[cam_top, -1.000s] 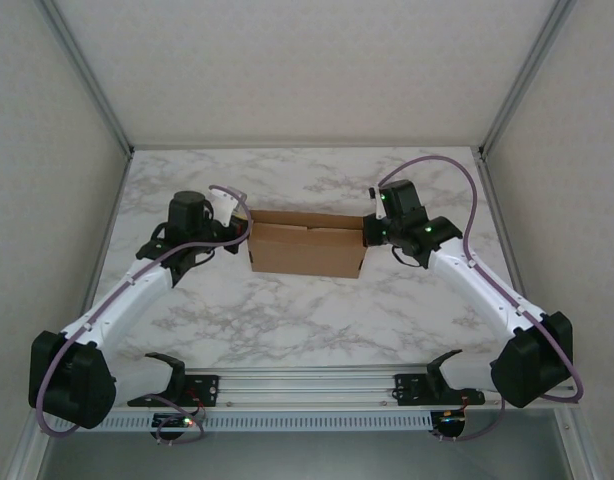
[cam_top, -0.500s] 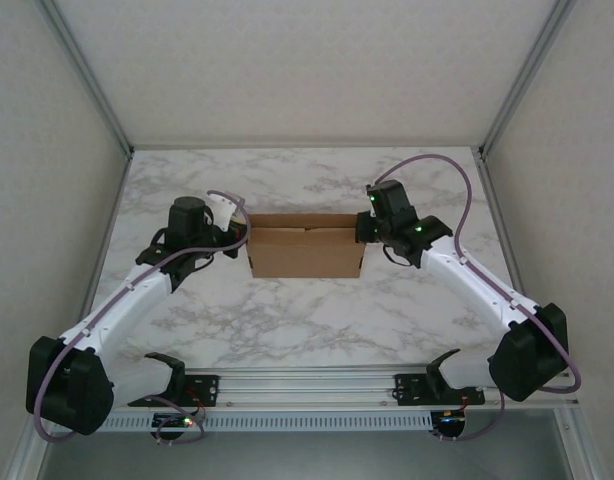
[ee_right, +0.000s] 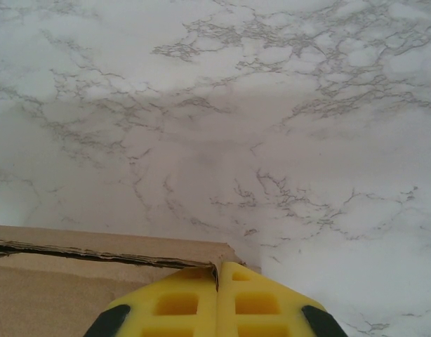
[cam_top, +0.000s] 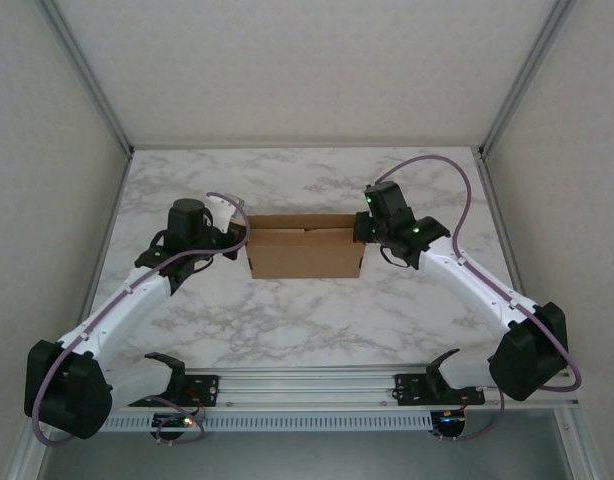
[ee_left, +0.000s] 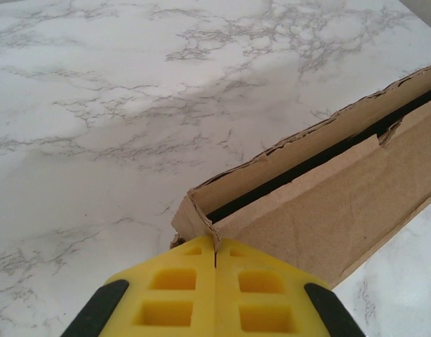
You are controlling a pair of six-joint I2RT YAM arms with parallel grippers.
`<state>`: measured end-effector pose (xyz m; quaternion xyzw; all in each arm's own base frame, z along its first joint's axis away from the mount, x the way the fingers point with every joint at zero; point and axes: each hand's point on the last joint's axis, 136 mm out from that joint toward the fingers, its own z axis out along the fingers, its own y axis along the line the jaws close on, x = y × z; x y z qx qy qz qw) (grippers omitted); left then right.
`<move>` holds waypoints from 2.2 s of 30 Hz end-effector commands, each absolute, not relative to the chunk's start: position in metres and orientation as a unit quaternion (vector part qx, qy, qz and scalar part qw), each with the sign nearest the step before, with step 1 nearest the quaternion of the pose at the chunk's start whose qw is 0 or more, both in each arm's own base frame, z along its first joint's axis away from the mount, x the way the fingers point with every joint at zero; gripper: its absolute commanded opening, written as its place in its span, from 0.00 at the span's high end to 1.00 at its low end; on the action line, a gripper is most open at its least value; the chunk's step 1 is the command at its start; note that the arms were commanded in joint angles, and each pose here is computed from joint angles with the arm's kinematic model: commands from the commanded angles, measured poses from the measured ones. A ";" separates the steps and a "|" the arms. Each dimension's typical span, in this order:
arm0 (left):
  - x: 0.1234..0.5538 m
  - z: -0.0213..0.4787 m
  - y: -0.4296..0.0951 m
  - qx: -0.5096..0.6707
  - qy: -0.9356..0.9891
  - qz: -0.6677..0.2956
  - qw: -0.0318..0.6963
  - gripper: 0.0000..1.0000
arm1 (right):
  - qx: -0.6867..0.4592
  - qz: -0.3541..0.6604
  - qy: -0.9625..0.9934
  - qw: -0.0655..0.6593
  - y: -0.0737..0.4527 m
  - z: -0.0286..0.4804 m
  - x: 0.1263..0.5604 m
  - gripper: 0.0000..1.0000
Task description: Fold the paper box
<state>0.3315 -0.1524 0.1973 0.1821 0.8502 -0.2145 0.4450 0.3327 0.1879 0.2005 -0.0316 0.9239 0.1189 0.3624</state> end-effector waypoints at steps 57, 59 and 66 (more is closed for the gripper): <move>0.290 0.152 -0.159 0.168 0.875 -0.200 0.408 0.98 | -0.076 0.088 0.933 0.340 0.176 0.137 0.301 1.00; 0.289 0.152 -0.158 0.167 0.874 -0.200 0.409 0.98 | -0.076 0.089 0.934 0.337 0.175 0.134 0.299 1.00; 0.285 0.149 -0.156 0.161 0.875 -0.201 0.409 0.98 | -0.074 0.097 0.936 0.331 0.172 0.124 0.289 1.00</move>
